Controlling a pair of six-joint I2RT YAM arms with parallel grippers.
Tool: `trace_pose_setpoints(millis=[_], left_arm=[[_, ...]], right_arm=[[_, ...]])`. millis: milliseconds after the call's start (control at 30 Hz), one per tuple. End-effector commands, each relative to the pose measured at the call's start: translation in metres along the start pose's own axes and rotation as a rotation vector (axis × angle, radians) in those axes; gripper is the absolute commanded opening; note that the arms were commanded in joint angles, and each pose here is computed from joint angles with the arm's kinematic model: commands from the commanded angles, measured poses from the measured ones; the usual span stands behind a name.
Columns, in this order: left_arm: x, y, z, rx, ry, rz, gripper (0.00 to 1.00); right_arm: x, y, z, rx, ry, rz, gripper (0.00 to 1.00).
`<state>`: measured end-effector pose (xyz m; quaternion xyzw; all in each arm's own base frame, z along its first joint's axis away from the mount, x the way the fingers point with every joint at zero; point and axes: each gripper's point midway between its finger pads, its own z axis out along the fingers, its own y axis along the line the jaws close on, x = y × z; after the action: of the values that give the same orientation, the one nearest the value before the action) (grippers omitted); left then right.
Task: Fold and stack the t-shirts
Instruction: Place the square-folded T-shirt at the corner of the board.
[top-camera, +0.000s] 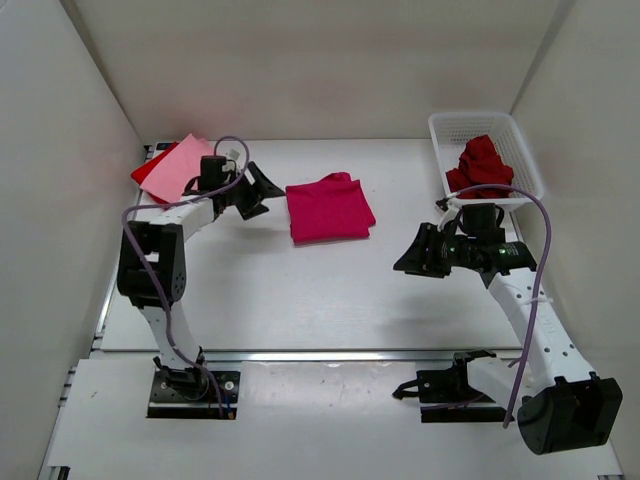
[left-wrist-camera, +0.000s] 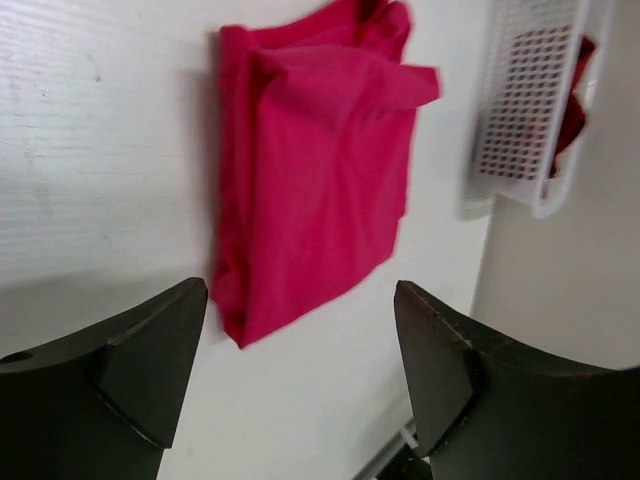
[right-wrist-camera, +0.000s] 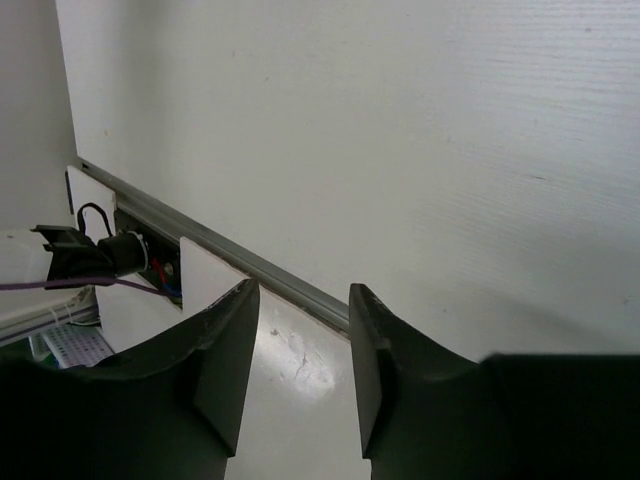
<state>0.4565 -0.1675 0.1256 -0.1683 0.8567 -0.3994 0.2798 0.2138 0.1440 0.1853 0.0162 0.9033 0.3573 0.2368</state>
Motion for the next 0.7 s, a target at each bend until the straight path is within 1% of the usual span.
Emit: trace_pose_setpoints(millis=[0,100,167,200,233,267,433,467,567,667], left_arm=[[0.027,-0.009,0.023,0.028,0.061,0.127,0.88],[0.018,0.01,0.038,0.01,0.026,0.063,0.88],[0.014,0.017,0.05,0.004,0.036,0.054,0.88],[0.022,0.027,0.059,-0.02,0.058,0.054,0.88],[0.018,0.025,0.062,-0.013,0.055,0.072,0.87],[0.028,0.026,0.069,-0.022,0.089,0.086,0.86],[0.048,0.054,0.087,-0.229,0.104,0.184,0.86],[0.045,0.056,0.09,-0.246,0.098,0.206,0.85],[0.054,0.052,0.1,-0.273,0.105,0.239,0.86],[0.069,0.037,0.115,-0.234,0.119,0.257,0.84]], right_arm=[[-0.002,0.001,0.002,-0.013,-0.009,-0.008,0.39],[-0.008,0.006,0.003,-0.026,-0.006,-0.004,0.4],[-0.014,0.006,-0.001,-0.022,-0.029,-0.005,0.4],[-0.016,0.006,-0.003,-0.019,-0.034,-0.003,0.39],[-0.018,0.006,-0.005,-0.011,-0.039,0.004,0.4],[-0.021,0.006,-0.007,-0.002,-0.051,0.0,0.4],[-0.028,0.003,-0.019,0.019,-0.11,0.035,0.4],[-0.03,0.003,-0.019,0.021,-0.12,0.033,0.4],[-0.036,0.003,-0.024,0.031,-0.157,0.051,0.4],[-0.042,0.005,-0.03,0.022,-0.193,0.059,0.4]])
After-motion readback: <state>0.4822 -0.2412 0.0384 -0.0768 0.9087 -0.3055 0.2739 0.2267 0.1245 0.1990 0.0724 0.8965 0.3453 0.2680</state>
